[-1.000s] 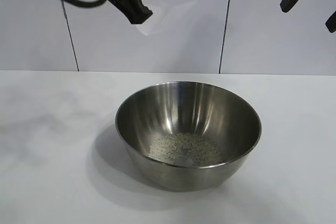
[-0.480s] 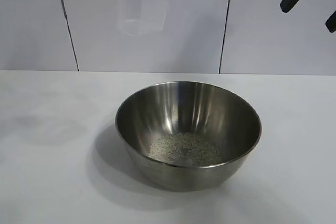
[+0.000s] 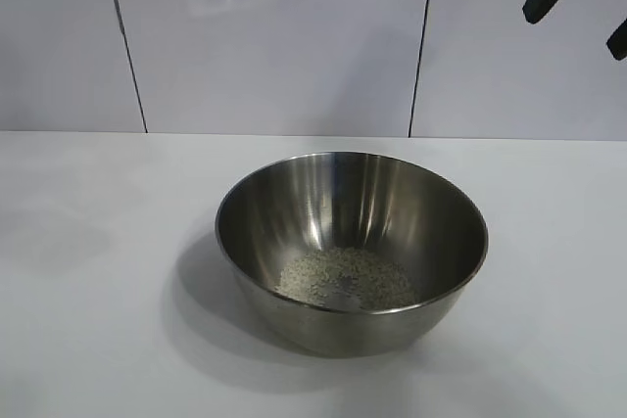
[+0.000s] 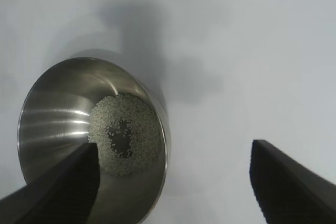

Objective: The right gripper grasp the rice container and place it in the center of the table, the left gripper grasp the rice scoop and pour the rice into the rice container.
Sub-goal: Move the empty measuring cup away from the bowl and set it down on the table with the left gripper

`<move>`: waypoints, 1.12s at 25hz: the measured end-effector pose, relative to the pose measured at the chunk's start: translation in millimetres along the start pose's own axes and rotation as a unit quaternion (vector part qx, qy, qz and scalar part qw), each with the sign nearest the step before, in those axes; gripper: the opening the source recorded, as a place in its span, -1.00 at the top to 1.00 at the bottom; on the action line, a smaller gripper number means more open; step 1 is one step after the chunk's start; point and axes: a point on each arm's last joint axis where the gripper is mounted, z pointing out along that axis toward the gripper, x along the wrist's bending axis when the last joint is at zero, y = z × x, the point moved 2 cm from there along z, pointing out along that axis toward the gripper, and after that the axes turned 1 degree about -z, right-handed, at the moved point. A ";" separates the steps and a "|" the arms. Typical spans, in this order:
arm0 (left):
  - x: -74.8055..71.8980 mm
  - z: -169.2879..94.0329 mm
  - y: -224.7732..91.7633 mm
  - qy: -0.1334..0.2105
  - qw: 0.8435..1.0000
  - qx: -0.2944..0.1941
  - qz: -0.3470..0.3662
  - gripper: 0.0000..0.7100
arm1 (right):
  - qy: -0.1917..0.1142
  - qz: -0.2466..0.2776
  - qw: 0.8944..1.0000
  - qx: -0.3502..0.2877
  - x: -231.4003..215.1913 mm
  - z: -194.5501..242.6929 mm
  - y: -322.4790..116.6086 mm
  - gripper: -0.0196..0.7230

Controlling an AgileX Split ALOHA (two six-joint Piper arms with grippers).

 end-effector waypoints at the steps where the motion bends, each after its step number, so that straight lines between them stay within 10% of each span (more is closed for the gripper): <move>1: 3.5 -3.4 -0.2 -0.007 1.000 -0.011 -0.008 0.97 | 0.000 0.000 1.000 0.000 0.0 0.0 0.0 -0.53; 28: 51.2 4.0 -108.0 0.023 0.983 0.055 0.176 0.97 | 0.002 -0.007 1.000 -0.008 0.5 0.0 1.8 -0.53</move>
